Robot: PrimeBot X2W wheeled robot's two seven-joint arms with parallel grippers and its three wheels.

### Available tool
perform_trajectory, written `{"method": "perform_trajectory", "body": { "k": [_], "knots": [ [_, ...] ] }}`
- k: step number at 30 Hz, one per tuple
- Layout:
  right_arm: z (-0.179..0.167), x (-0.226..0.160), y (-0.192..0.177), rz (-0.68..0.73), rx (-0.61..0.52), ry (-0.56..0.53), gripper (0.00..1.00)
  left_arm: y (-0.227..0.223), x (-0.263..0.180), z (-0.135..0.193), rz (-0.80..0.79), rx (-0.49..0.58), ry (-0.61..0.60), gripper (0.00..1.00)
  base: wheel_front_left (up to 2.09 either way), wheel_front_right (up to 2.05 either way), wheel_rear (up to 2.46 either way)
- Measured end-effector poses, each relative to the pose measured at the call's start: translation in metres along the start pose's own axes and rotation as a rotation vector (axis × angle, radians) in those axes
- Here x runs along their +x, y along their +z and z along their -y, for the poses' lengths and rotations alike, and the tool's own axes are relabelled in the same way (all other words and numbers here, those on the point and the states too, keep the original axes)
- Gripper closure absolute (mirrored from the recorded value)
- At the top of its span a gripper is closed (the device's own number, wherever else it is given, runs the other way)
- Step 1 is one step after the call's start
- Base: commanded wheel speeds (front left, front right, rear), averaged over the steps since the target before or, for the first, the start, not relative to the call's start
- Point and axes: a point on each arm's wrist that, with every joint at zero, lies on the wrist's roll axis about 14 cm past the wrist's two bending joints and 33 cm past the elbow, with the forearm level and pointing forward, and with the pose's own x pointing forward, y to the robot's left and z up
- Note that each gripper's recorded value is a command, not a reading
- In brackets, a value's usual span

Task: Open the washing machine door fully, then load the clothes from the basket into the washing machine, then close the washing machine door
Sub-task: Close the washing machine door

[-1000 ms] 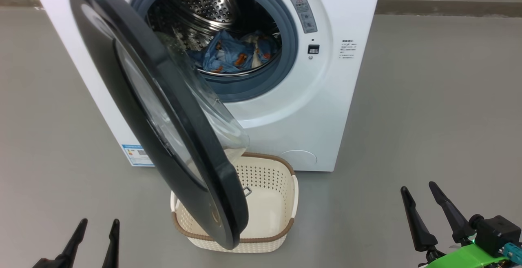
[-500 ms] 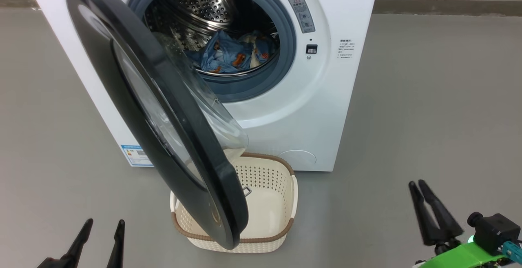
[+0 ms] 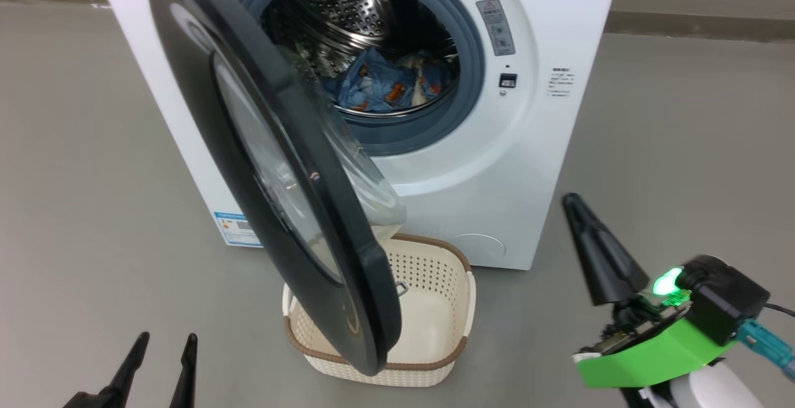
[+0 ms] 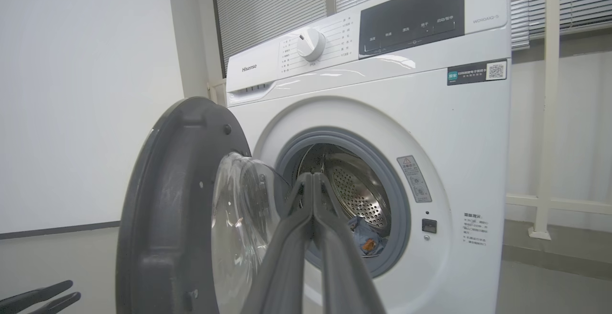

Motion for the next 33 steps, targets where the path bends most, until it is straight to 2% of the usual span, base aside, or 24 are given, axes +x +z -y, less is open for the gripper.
{"method": "perform_trajectory", "body": {
  "k": [7,15,26,33],
  "knots": [
    [-0.070,0.019,0.020,0.077,0.054,0.215,1.00,0.003,-0.010,-0.011,0.015,-0.005,0.037,0.00,0.00,0.00,0.00],
    [-0.135,0.015,0.010,0.044,0.127,0.400,1.00,0.003,-0.019,-0.020,0.019,-0.016,0.074,0.00,0.00,0.00,0.00],
    [-0.174,-0.009,-0.049,-0.158,0.207,0.506,1.00,0.000,-0.023,-0.022,0.012,-0.029,0.094,0.00,0.00,0.00,0.00],
    [-0.181,-0.012,-0.078,-0.255,0.234,0.525,1.00,-0.004,-0.024,-0.021,0.000,-0.037,0.101,0.00,0.00,0.00,0.00]
  ]
}}
